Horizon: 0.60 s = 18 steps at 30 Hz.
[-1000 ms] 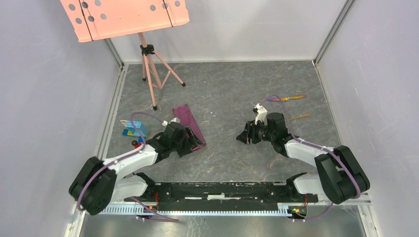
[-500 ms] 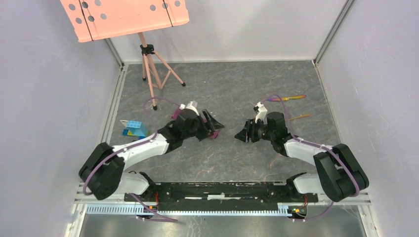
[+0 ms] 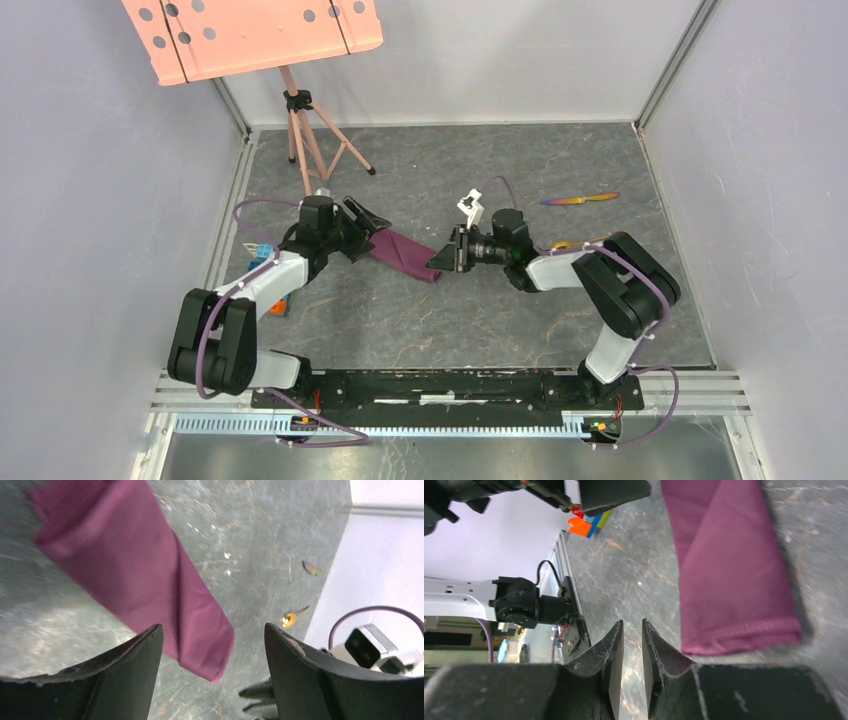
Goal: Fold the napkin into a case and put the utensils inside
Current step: Rotate the smaller rectangle-folded napkin at the center of the board, then smooth out the smaller rectangle-folded napkin at the center of the board.
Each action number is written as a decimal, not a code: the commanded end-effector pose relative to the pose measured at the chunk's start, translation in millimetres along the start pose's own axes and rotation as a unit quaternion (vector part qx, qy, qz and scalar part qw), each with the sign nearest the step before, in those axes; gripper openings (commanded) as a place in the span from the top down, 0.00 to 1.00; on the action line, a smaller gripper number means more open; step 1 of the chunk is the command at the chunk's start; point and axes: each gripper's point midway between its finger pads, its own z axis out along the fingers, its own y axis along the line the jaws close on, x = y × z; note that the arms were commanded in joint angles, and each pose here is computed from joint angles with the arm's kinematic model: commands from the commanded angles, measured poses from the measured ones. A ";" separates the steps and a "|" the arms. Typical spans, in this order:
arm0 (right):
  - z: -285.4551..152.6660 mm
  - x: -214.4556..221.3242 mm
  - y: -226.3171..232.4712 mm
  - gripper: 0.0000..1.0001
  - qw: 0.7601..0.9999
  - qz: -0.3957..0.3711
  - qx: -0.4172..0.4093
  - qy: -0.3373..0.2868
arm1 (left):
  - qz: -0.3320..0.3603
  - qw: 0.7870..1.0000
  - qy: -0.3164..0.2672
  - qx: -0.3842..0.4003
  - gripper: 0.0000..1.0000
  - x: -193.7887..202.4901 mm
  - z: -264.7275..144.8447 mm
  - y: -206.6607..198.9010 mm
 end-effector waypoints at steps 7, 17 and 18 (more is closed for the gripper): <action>34.4 18.5 -4.3 0.79 0.999 0.001 -0.036 0.012 | 0.029 0.998 -0.044 -0.034 0.20 -44.9 20.8 27.9; 34.3 56.7 -47.6 0.83 0.999 0.007 0.010 0.042 | 0.046 0.998 -0.041 -0.004 0.19 -38.7 -9.5 6.9; 33.1 56.4 -46.4 0.83 0.999 0.004 0.011 0.043 | 0.049 0.998 -0.049 0.002 0.18 -41.3 -14.6 1.3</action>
